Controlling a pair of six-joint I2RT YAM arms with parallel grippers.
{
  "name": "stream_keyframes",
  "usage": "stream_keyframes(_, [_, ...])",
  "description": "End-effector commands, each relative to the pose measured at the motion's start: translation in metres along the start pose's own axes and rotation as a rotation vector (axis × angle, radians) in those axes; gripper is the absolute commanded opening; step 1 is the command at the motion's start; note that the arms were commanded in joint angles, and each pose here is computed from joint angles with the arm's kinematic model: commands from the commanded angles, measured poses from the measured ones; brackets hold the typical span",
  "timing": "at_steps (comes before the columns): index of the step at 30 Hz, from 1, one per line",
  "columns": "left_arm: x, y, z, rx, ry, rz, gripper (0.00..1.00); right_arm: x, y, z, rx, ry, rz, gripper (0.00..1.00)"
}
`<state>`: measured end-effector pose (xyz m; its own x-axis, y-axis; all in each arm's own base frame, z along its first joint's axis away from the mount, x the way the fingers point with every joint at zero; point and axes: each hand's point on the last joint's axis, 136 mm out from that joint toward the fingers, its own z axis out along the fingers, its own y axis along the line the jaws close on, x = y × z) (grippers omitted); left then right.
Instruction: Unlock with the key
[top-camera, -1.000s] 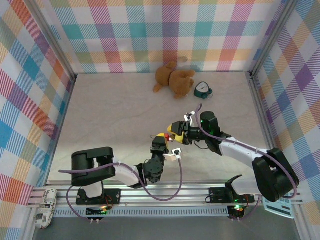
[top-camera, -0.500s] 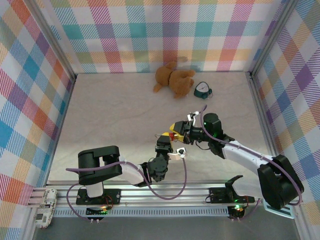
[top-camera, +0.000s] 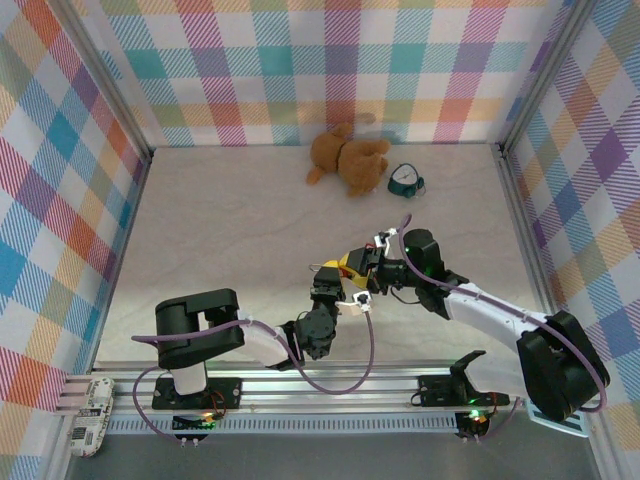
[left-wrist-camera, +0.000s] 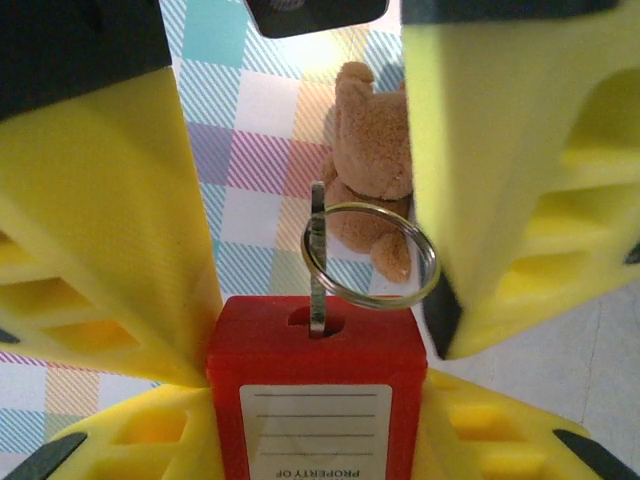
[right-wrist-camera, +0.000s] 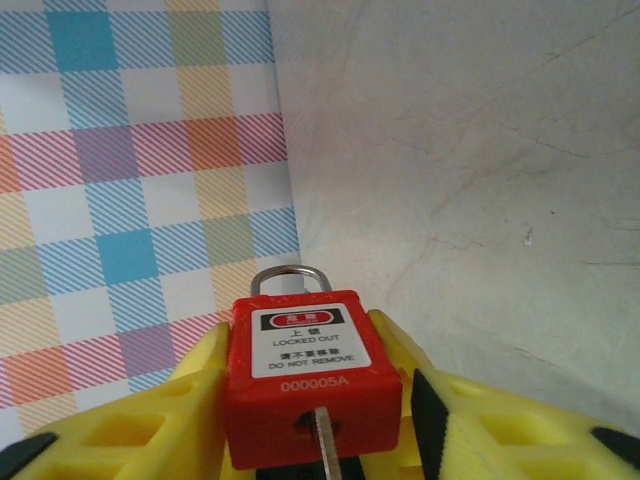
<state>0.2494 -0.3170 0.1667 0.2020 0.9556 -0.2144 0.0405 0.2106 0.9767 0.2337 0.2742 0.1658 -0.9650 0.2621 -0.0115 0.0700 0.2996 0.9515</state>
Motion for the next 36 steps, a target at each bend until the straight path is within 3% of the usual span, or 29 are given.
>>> stream_keyframes(1, [-0.009, 0.019, 0.008, -0.048, -0.007, -0.081, 0.16, 0.008, -0.004, 0.006, -0.016, 0.047, 0.035, 0.48])
stream_keyframes(8, [-0.012, 0.015, 0.011, -0.046, -0.005, -0.082, 0.17, 0.012, 0.006, 0.015, -0.085, 0.093, 0.073, 0.44])
stream_keyframes(14, [-0.015, 0.010, 0.010, -0.033, -0.033, -0.078, 0.20, 0.011, 0.012, 0.015, -0.092, 0.089, 0.056, 0.36])
stream_keyframes(19, [-0.010, 0.006, 0.008, -0.025, -0.030, -0.066, 0.25, 0.010, 0.010, 0.012, -0.071, 0.073, 0.040, 0.34])
stream_keyframes(36, [0.000, -0.009, -0.003, 0.005, -0.029, -0.021, 0.52, 0.004, 0.018, 0.003, -0.050, 0.025, -0.021, 0.33])
